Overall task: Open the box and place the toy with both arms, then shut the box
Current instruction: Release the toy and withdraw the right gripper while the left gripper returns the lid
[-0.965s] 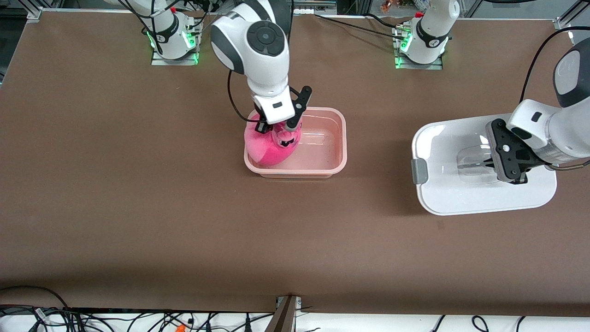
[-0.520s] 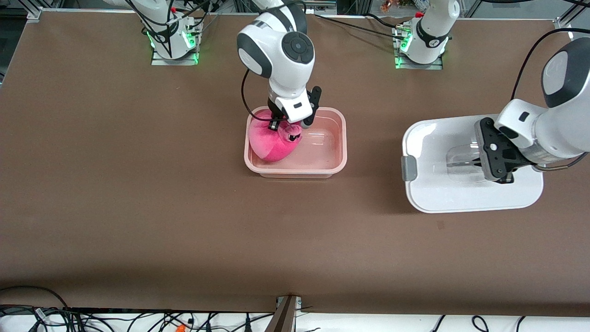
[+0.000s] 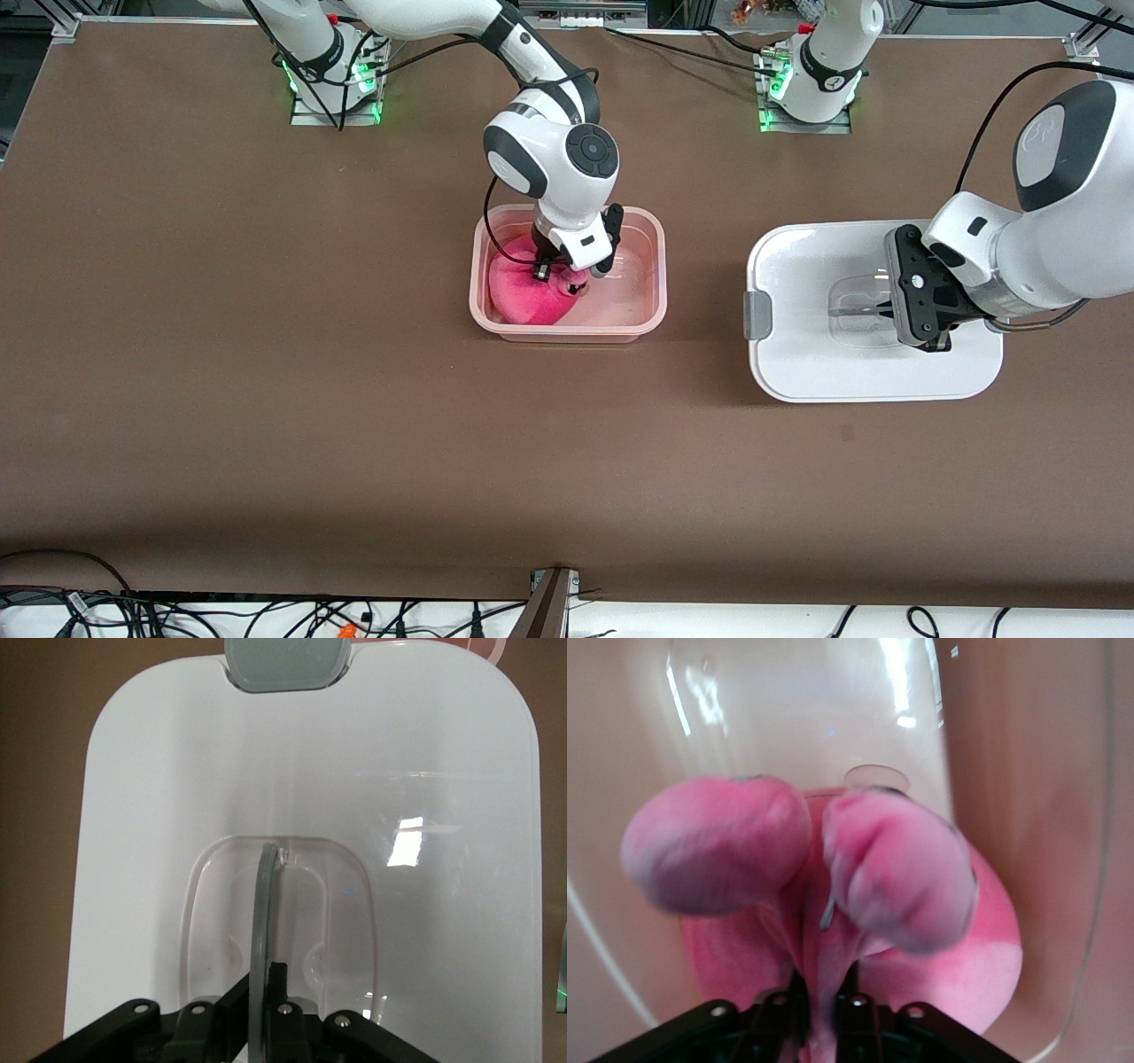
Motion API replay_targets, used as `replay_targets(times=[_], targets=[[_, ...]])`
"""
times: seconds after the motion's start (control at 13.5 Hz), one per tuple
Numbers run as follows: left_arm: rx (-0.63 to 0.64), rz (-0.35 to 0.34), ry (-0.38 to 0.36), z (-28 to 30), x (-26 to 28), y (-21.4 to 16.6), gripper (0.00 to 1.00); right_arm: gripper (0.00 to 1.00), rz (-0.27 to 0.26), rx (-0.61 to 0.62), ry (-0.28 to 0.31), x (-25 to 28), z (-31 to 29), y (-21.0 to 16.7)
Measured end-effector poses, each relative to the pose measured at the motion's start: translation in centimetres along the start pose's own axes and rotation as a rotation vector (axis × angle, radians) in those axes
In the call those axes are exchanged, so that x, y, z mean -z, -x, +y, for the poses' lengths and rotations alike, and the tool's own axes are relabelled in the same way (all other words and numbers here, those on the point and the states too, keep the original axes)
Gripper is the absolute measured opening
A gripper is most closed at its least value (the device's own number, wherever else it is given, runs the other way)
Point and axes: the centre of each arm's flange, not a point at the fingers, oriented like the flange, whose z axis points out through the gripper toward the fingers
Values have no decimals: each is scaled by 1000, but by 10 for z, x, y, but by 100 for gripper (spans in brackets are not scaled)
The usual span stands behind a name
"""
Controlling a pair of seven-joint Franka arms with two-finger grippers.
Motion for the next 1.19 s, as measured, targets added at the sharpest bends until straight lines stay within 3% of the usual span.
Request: replay_targets(times=[0.3, 0.52, 0.67, 0.82, 1.04, 1.19], targets=[[2, 0, 0, 0, 0, 2, 6, 67, 134, -182, 38, 10, 1, -17], [3, 0, 0, 0, 0, 2, 6, 99, 178, -242, 25, 23, 4, -21], [5, 1, 0, -1, 0, 3, 6, 100, 201, -297, 10, 60, 21, -9], [5, 1, 0, -1, 0, 3, 6, 100, 182, -377, 8, 110, 56, 32], [5, 17, 4, 0, 0, 1, 6, 100, 165, -583, 5, 179, 140, 145], [6, 51, 14, 1, 0, -2, 6, 100, 181, -733, -7, 207, 191, 228]])
